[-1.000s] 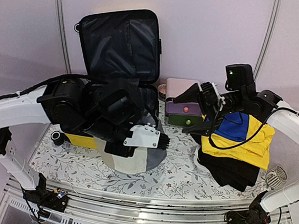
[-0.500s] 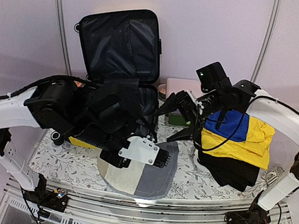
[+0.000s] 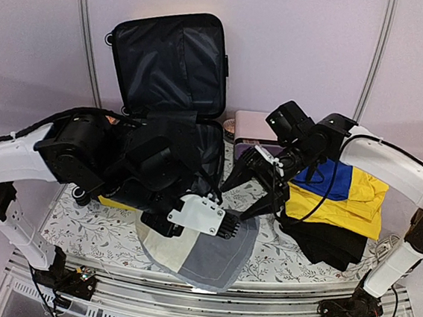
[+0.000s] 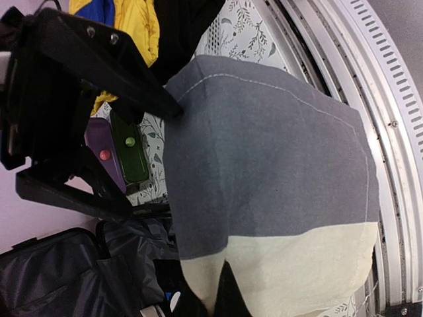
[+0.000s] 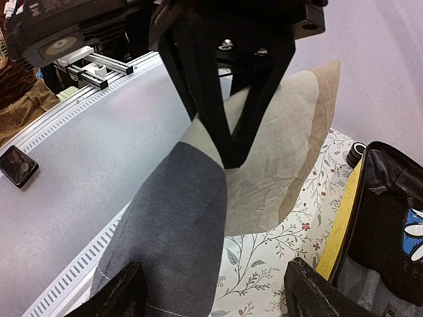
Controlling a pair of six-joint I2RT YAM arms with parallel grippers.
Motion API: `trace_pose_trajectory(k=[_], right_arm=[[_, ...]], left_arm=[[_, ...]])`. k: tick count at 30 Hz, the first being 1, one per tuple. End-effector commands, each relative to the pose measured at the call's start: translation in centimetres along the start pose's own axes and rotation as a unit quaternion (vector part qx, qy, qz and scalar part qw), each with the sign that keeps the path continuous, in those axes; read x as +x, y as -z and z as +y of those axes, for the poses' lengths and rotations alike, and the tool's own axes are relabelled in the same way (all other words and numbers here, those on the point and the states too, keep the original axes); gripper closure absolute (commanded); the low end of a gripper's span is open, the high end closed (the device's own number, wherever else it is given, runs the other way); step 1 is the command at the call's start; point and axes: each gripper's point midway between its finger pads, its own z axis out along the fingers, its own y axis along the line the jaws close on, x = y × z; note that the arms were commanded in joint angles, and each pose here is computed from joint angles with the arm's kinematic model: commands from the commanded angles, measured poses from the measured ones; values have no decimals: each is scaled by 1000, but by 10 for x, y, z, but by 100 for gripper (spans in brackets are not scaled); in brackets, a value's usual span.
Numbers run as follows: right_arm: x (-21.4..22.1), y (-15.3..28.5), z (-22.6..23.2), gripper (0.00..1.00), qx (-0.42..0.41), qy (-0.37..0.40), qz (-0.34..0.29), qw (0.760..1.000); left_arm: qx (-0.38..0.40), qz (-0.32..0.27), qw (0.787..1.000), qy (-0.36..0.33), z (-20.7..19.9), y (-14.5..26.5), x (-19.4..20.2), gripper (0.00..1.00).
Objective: Open, take out, and arrange the luggage
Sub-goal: Pass from the left arm to the right
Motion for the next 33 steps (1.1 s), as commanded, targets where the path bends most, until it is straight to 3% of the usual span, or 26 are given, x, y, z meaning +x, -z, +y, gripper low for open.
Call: trace_pose_trajectory(k=[1,6,15,20,23,27,33], right_arm=[[-14,10,24,26,1,-6,-9,1000],[-15,9,36,26,9,-32,2,999],[21,-11,13,28,78,-96,96,988],[24,-3,-2,14,133,-83,108,982],[24,-5,-3,13,131,-81,107,982],[31,-11,0,31,98,-96,117,984],[30,-10,14,85,75,-91,119,986]], left_arm=[[3,-5,999,-36,-2,2,-6,100],[-9,0,999,-42,2,0,-4,100],[-16,2,999,-49,3,-6,-5,100],[-15,1,999,-47,3,-5,-5,100],[-14,1,999,-47,3,-6,-6,100],[-15,2,999,-48,3,-7,-5,100],[-16,5,999,-42,4,-9,0,100]])
